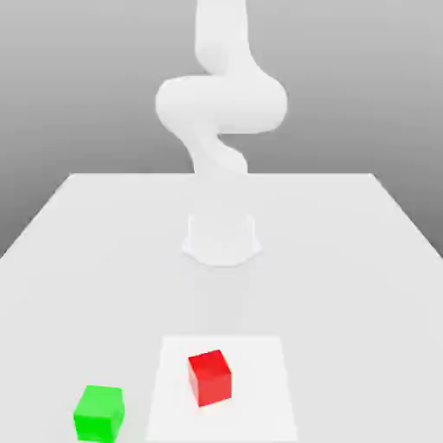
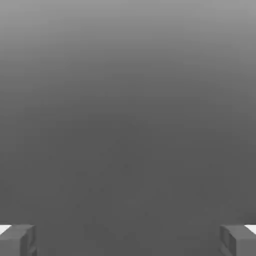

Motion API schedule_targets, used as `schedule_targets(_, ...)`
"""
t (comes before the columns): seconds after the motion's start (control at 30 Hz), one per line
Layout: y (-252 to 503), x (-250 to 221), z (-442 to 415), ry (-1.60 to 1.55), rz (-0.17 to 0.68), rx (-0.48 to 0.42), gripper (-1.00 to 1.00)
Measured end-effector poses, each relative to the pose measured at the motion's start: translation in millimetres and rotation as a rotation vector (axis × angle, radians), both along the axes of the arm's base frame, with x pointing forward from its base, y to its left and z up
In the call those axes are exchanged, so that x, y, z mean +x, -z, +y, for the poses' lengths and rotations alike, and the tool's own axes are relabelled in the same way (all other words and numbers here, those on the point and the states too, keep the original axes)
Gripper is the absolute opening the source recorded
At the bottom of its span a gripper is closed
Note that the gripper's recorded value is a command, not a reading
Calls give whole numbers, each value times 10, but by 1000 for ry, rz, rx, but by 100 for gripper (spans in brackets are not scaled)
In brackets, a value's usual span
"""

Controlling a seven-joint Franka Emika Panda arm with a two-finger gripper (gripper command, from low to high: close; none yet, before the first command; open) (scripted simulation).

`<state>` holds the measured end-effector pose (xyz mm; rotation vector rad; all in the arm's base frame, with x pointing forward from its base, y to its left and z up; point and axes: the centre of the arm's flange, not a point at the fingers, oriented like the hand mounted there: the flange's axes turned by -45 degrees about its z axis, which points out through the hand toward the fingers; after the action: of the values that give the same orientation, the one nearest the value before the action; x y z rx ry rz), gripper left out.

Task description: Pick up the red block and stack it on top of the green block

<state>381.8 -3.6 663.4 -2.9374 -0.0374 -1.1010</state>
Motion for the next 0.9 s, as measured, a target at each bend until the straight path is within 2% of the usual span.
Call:
schedule_targets(0.17, 1065, 535, -41, -72, 169, -31, 0)
schedule_targets(0.33, 2156, 779, -59, -144, 332, -61, 0)
schedule_targets(0.5, 3237, 754, -78, -217, 494, -92, 0)
schedule_targets(0.67, 4239, 480, -120, -291, 656, -122, 0)
schedule_targets(0.73, 4546, 391, -132, -309, 695, -130, 0)
schedule_targets(0.9, 5121, 357, -137, -316, 708, -133, 0)
